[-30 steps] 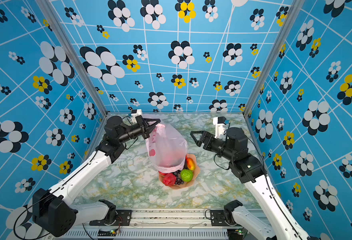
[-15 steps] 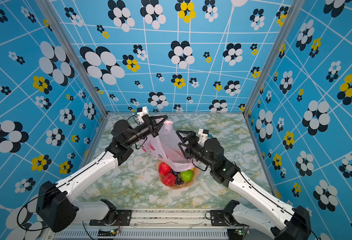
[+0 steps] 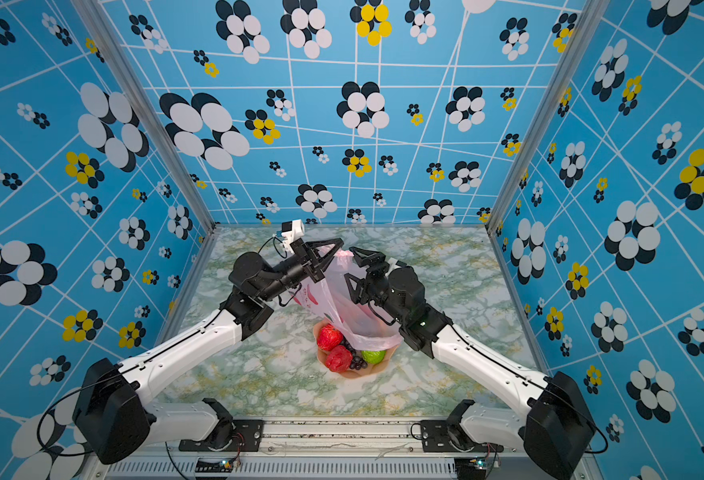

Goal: Place the fruits into the plastic bag

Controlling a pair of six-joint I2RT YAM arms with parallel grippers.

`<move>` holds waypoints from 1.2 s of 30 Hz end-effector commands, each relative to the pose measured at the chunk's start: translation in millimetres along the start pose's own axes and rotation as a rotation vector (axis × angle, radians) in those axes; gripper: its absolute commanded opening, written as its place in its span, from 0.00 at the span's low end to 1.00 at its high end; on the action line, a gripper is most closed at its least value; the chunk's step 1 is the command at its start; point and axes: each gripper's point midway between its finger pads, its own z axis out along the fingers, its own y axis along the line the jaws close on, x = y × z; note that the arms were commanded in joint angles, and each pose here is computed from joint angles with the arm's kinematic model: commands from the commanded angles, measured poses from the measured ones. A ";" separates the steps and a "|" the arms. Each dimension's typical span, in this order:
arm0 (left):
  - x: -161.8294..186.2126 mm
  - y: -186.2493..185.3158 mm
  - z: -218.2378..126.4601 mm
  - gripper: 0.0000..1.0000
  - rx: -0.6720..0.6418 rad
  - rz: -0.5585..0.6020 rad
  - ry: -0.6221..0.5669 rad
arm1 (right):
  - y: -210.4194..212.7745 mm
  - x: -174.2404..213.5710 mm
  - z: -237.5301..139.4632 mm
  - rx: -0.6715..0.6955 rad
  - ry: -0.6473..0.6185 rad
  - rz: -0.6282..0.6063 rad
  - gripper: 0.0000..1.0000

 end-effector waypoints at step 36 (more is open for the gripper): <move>12.2 -28.7 -112.9 0.99 -0.660 1.965 0.375 | 58.2 3.1 27.5 0.148 0.022 -0.466 0.00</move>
